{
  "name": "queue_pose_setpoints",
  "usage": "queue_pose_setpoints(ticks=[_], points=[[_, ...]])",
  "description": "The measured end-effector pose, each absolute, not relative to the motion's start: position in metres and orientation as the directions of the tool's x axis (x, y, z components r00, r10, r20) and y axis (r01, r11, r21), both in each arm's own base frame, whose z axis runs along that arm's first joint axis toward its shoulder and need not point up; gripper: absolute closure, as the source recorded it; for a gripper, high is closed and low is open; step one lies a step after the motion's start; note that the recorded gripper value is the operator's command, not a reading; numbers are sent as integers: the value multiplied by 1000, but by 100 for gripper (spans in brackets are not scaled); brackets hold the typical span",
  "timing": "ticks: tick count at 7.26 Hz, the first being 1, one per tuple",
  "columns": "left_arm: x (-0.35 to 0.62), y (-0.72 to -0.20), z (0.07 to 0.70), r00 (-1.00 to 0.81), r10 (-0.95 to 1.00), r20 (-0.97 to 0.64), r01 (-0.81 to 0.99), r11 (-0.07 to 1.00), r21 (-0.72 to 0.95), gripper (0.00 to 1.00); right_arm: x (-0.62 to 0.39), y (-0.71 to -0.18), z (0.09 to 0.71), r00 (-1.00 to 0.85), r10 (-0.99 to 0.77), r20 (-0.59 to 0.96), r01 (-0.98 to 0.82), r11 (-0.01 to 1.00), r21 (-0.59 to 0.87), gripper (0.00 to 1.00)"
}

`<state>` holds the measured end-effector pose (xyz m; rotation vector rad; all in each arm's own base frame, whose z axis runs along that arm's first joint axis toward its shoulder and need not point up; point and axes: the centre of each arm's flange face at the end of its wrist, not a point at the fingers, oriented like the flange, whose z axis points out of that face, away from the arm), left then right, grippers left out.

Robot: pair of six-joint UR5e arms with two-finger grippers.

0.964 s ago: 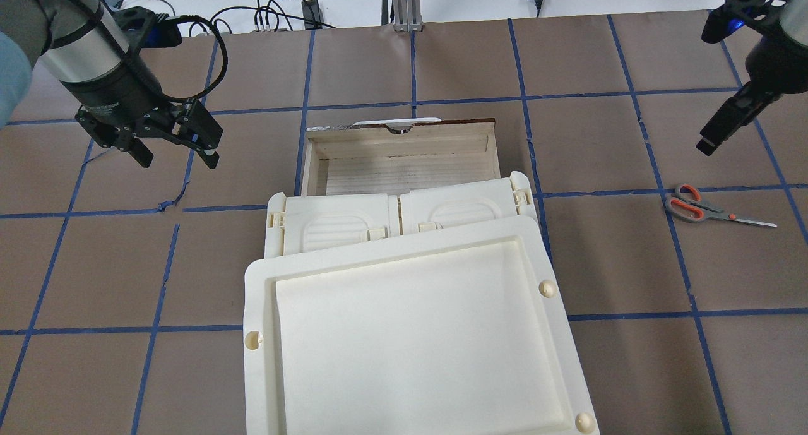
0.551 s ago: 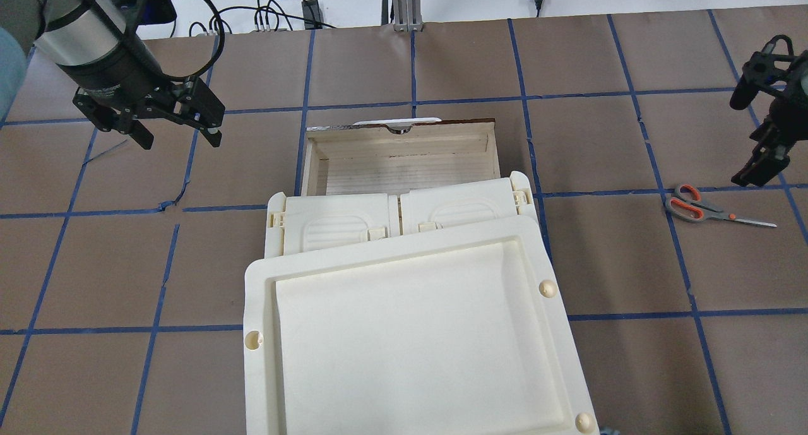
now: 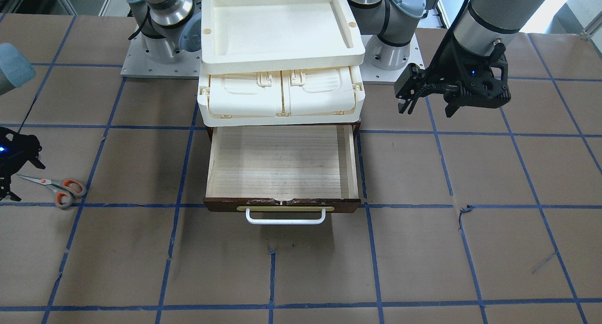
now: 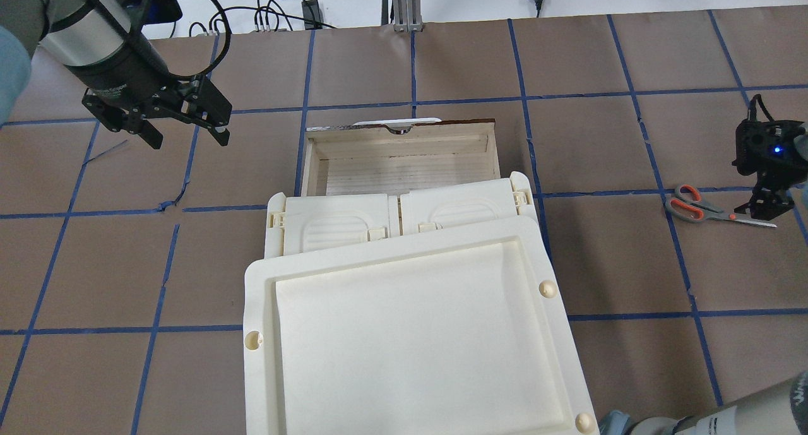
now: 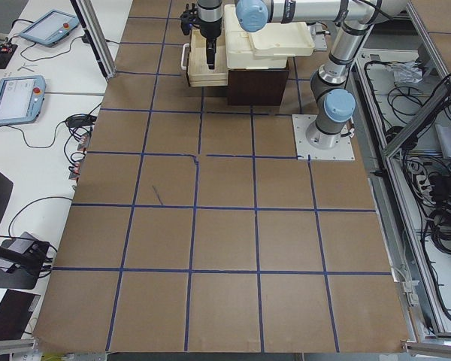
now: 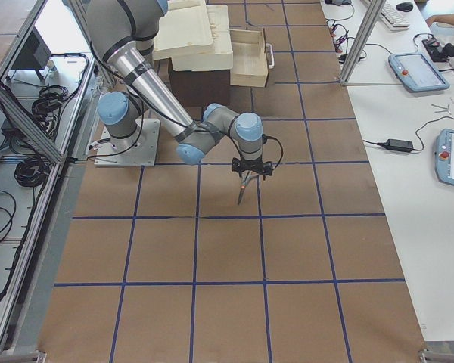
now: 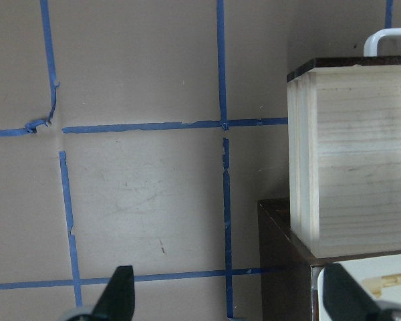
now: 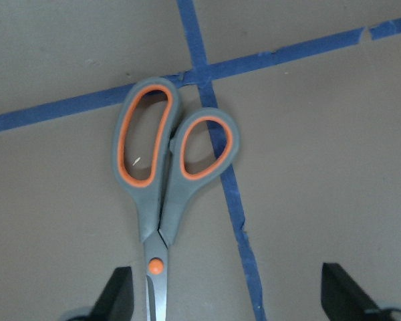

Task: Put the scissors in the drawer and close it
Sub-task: 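Move the right gripper down over the grey-and-orange scissors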

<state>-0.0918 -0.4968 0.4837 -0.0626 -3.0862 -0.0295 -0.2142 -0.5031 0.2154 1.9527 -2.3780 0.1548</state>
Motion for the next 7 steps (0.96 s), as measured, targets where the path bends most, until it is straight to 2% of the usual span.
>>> queue_pose_setpoints(ticks=[3,5,6,7], points=[[-112,-492,482,-995,86,50,87,996,20,0,-202,-487,180,-138,-981,137,-990,136,-21,9],[-113,-492,483,-994,94,48,95,995,19,0,-203,-487,172,-106,-983,147,-994,107,-3,19],[-112,-492,483,-994,94,47,95,995,19,0,-204,-486,169,-100,-985,142,-995,101,1,30],[-112,-492,483,-995,93,47,94,995,19,0,-204,-486,167,-99,-986,137,-995,100,2,56]])
